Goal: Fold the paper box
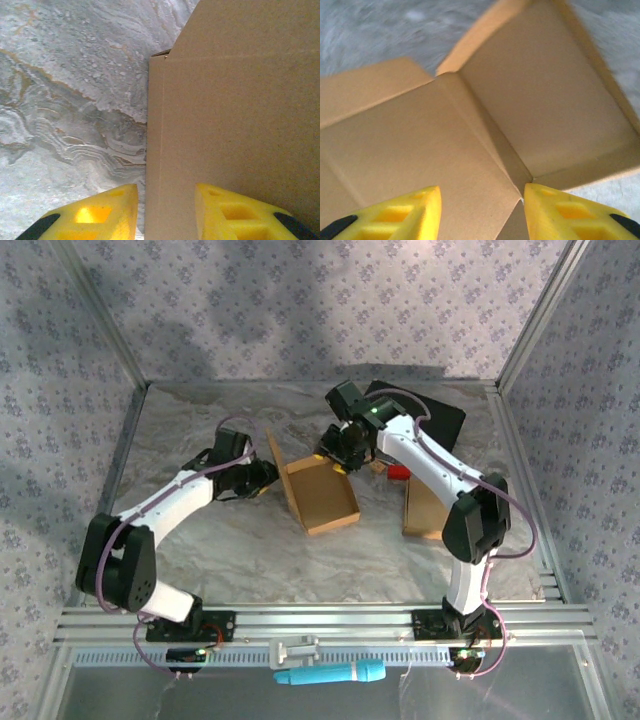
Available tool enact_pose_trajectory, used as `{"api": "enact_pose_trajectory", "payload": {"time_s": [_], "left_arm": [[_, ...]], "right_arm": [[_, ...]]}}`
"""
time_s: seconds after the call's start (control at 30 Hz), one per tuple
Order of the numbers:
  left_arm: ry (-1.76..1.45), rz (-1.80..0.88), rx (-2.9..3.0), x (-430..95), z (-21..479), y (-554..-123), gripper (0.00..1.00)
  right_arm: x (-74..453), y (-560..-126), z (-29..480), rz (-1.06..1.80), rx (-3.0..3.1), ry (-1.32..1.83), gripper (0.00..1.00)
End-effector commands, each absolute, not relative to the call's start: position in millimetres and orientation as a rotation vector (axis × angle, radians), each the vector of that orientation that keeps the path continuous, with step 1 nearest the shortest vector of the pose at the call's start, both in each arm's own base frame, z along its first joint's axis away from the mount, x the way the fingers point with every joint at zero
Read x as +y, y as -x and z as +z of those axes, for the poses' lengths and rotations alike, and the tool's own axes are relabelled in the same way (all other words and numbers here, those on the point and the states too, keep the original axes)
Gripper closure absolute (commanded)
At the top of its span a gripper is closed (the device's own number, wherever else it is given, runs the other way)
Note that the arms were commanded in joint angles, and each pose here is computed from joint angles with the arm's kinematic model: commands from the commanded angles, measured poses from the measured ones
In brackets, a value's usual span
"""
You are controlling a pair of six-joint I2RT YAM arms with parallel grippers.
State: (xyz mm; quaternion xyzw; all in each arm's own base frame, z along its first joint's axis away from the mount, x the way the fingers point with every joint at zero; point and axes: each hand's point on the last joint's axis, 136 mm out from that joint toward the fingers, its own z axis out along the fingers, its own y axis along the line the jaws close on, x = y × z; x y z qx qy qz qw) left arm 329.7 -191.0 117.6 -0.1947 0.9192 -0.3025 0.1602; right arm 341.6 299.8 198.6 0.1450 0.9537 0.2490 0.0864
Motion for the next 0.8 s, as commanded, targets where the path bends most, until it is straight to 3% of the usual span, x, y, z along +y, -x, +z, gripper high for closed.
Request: {"api": "enact_pose_trajectory", "payload": {"time_s": [0.0,0.37,0.77], "left_arm": [[0.537,-0.894,2.574,-201,135,-345,0.65],[0.514,-0.873,2.579,-205,139,-358,0.64],[0.481,-0.868,2.589,-209,142,-364,0.64]], "right_arm": [[329,-339,252,0.921,2.663,0.126,0.47],[376,-327,276,0.989,2.62,0.473,0.44],[378,-339,239,0.807,2.764,0.388,0.47]]}}
